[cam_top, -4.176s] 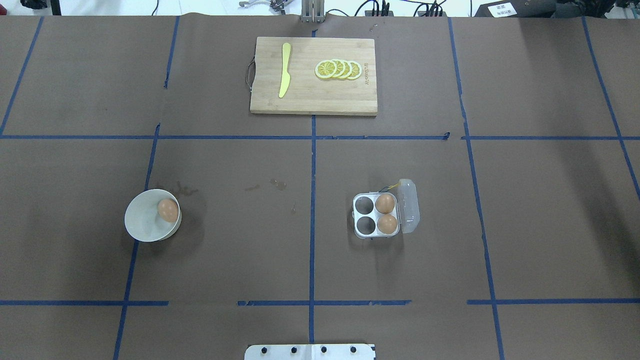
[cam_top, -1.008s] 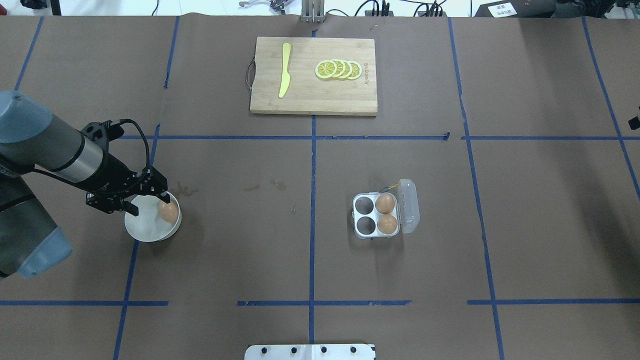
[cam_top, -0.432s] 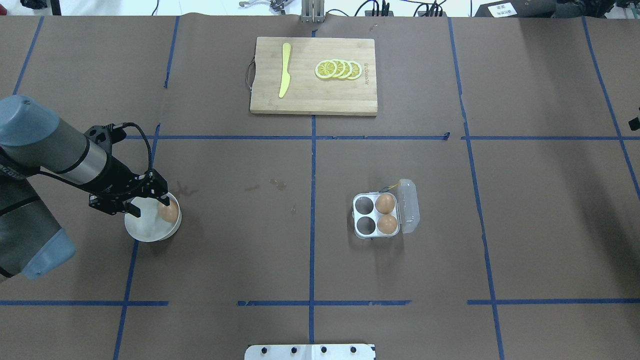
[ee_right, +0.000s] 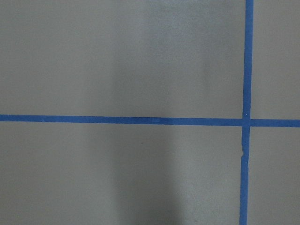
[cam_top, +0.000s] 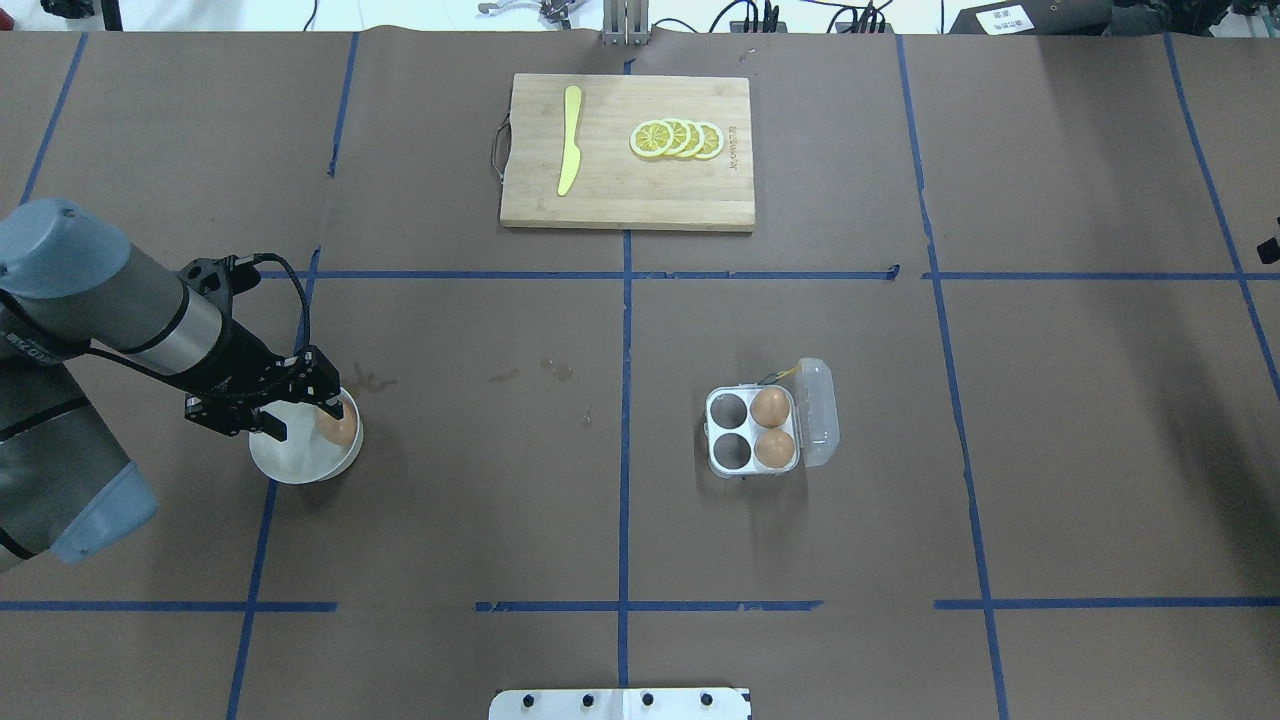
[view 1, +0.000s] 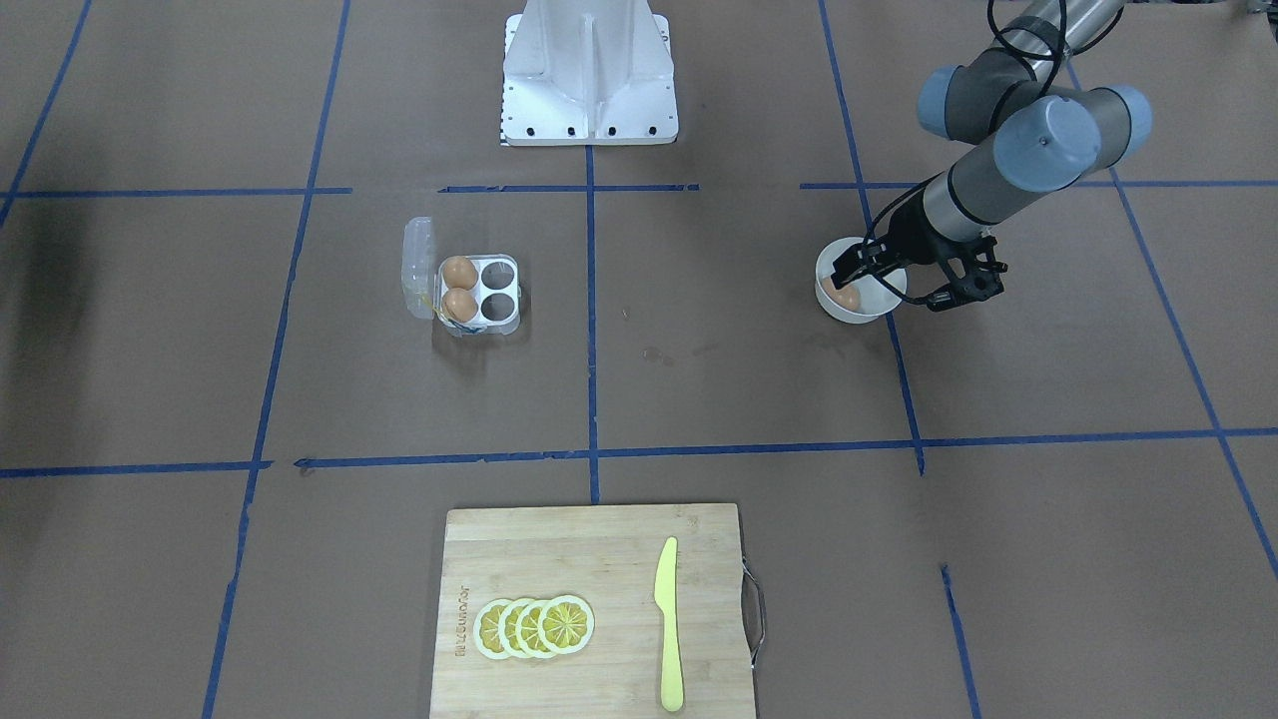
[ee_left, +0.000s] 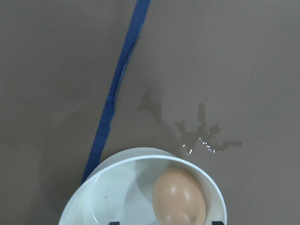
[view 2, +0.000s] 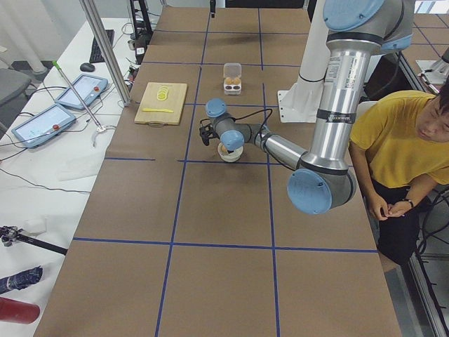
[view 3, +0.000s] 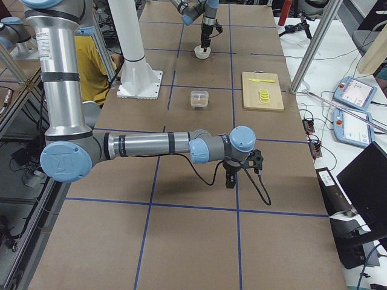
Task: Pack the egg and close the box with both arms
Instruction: 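Lower the left gripper into the bowl and close it on the egg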
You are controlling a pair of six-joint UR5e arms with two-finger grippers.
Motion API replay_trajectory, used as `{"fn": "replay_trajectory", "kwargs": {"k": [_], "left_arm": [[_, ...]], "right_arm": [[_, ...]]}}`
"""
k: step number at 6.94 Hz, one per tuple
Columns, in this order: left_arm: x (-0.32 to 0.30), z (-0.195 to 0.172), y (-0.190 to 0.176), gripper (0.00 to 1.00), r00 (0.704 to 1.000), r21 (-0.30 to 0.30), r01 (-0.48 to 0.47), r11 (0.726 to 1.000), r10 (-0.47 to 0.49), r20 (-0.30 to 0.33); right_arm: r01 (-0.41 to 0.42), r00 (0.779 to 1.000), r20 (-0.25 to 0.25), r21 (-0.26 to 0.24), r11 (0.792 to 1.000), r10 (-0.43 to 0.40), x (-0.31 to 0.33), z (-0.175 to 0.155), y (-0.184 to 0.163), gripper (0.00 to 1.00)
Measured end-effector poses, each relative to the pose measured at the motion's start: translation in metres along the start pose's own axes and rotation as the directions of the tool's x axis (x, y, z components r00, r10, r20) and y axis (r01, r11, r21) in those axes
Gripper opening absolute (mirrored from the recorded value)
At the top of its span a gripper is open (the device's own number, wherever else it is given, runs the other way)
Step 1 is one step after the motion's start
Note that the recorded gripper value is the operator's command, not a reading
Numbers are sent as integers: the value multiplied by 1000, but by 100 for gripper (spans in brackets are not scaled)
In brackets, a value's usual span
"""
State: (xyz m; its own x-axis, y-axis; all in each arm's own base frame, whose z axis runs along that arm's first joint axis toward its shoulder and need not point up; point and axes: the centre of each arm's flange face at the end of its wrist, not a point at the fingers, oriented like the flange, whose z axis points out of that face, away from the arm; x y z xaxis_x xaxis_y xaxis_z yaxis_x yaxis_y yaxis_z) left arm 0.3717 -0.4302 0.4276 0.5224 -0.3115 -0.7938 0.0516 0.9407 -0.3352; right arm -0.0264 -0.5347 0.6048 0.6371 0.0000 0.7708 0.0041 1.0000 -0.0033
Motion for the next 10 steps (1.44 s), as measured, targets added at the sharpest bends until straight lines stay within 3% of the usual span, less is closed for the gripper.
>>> {"fn": "replay_trajectory", "kwargs": {"k": [8,10], "left_arm": [[6,15,0,66,1000,-1,-7,1000,7,16],[14,21,-4,59,1000,-3,-10,1000,10,17]], "right_arm": [[-3,1000,-1,-3,1000,3,1,1,-1,100],[-4,1000,-1,-4,1000,4,2,2,-1,100]]}}
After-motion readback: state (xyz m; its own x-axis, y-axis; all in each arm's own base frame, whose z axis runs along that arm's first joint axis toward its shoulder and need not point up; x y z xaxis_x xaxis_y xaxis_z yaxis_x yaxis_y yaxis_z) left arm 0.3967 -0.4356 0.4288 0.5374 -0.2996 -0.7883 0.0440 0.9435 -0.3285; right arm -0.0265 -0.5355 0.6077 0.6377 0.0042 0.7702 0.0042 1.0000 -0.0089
